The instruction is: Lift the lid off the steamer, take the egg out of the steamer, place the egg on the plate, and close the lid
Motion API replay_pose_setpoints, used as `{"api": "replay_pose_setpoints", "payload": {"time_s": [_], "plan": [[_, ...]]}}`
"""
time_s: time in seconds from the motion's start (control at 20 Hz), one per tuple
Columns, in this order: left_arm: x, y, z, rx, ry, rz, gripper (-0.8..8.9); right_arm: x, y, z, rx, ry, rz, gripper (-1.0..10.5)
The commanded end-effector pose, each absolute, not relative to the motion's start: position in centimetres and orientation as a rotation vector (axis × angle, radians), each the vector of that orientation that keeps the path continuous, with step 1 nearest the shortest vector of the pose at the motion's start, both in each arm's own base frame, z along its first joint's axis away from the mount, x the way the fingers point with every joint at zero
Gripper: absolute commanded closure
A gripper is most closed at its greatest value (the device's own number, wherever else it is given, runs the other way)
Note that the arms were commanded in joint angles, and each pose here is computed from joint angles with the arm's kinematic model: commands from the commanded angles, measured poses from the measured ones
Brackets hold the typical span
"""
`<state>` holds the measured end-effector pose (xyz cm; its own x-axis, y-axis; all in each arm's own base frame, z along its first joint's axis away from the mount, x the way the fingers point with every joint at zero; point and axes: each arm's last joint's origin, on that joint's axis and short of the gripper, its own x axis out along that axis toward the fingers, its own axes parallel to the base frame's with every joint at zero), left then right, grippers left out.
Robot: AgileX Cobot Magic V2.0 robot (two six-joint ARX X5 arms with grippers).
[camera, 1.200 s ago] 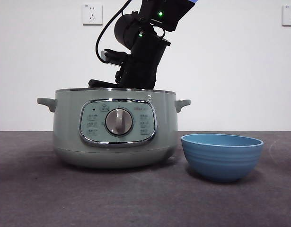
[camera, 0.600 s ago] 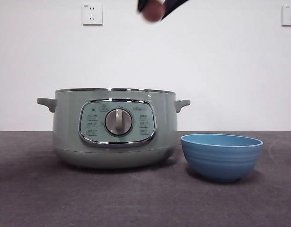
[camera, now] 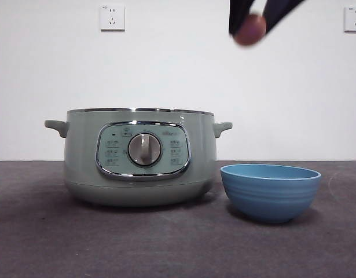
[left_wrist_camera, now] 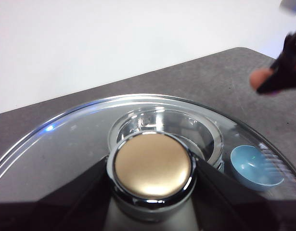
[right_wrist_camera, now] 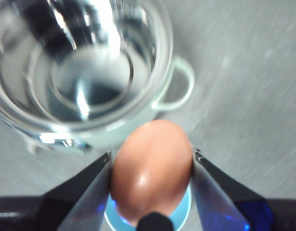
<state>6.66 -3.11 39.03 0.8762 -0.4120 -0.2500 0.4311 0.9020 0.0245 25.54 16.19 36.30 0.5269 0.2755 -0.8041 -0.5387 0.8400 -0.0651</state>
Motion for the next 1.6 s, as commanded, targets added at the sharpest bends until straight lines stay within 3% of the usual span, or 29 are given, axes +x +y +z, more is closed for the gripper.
{"api": "replay_pose_setpoints", "payload": {"time_s": [0.05, 0.25, 0.5, 1.0, 1.3, 1.4, 1.5, 1.6], "plan": [[6.4, -3.0, 39.7, 0.07, 0.179, -0.443, 8.22, 25.8, 16.4, 32.4, -0.335, 0.96, 0.497, 9.6], [6.4, -3.0, 39.7, 0.07, 0.179, -0.443, 8.22, 25.6, 16.4, 26.4, -0.288, 1.022, 0.53, 9.6], [6.4, -3.0, 39.6, 0.072, 0.186, -0.444, 8.22, 25.0, 15.8, 21.9, -0.276, 1.049, 0.517, 9.6], [6.4, -3.0, 39.4, 0.074, 0.208, -0.444, 8.22, 26.1, 15.6, 16.7, -0.262, 1.071, 0.497, 9.6], [6.4, -3.0, 39.3, 0.077, 0.222, -0.443, 8.22, 26.3, 15.7, 15.8, -0.276, 1.097, 0.498, 9.5], [6.4, -3.0, 39.3, 0.077, 0.222, -0.443, 8.22, 26.2, 15.8, 15.8, -0.278, 1.104, 0.499, 9.0], [6.4, -3.0, 39.3, 0.077, 0.222, -0.443, 8.22, 26.2, 15.8, 15.8, -0.279, 1.104, 0.499, 5.9], [6.4, -3.0, 39.3, 0.077, 0.222, -0.443, 8.22, 26.2, 15.7, 16.0, -0.277, 1.096, 0.5, 5.0]]}}
